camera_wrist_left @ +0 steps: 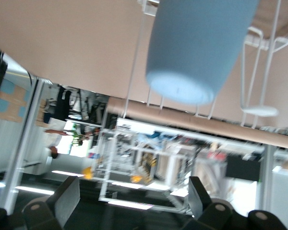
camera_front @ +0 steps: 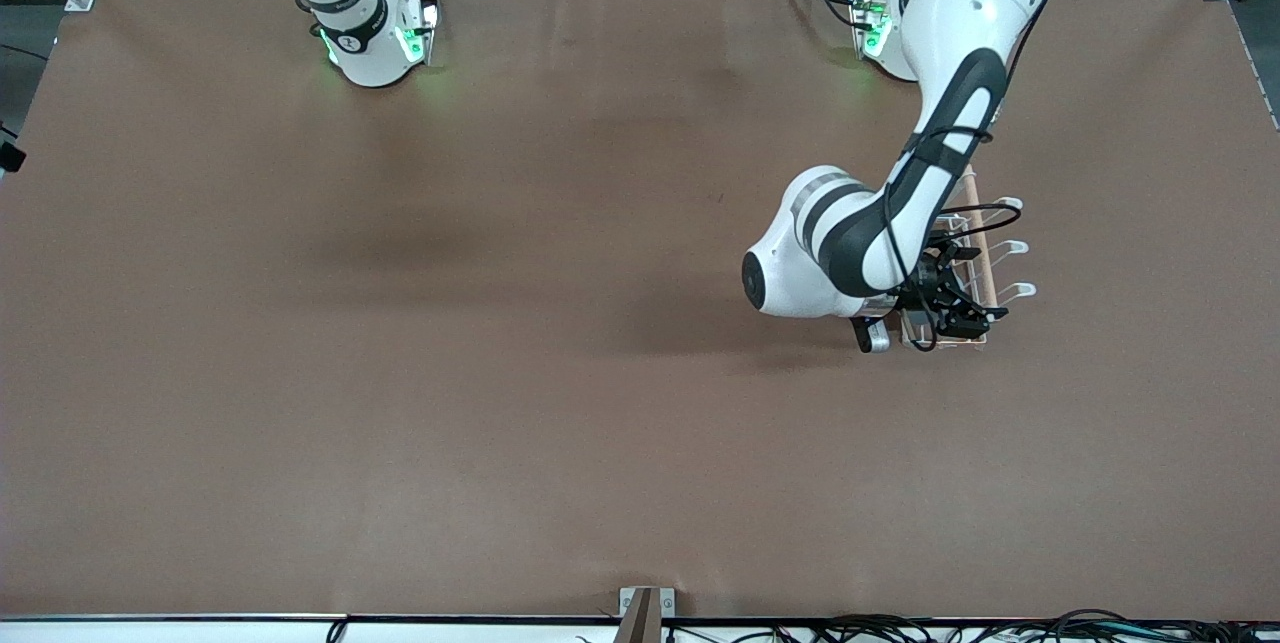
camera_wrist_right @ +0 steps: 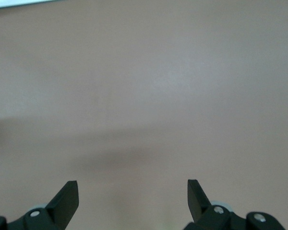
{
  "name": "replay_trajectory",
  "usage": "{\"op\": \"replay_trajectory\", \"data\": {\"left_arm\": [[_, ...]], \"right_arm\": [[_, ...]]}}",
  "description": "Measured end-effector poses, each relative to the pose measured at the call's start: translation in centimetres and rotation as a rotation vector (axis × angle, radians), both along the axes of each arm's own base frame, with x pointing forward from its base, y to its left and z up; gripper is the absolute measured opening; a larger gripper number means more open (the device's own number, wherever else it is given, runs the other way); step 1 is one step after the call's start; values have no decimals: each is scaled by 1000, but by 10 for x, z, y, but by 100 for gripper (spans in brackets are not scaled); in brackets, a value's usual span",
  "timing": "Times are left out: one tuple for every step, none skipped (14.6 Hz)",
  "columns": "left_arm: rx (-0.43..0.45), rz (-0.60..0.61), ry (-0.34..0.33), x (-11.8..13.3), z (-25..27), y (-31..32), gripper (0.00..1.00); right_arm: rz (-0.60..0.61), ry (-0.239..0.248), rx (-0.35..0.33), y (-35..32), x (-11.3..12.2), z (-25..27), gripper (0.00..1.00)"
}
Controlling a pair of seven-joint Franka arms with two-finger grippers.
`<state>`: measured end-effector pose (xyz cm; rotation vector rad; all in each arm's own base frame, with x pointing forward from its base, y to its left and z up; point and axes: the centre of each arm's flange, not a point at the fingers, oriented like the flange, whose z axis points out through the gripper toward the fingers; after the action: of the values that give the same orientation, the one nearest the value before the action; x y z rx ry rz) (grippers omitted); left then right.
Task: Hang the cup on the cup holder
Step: 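Position the cup over a rack hook with the left gripper, then open the left gripper to hang the cup on the hook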
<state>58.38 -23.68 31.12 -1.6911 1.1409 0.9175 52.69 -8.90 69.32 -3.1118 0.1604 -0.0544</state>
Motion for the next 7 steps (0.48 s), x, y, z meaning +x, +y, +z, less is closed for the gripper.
{"op": "replay_trajectory", "data": {"left_arm": [[-31, 35, -74, 0, 25, -8, 100], [-61, 63, -156, -3, 52, -17, 100], [-93, 90, -241, -8, 77, -27, 100], [-131, 123, -324, -12, 101, -35, 100], [-179, 163, -394, -16, 126, -41, 100], [-237, 209, -443, -18, 151, -43, 100], [-292, 258, -477, -17, 174, -40, 100]], "right_arm": [[9, 7, -13, 6, -4, -1, 100], [16, 14, -20, 11, -6, -3, 100], [22, 18, -24, 15, -7, -6, 100], [26, 22, -25, 17, -6, -8, 100], [28, 25, -26, 18, -5, -10, 100], [28, 27, -25, 18, -5, -12, 100], [28, 29, -25, 18, -5, -13, 100]]}}
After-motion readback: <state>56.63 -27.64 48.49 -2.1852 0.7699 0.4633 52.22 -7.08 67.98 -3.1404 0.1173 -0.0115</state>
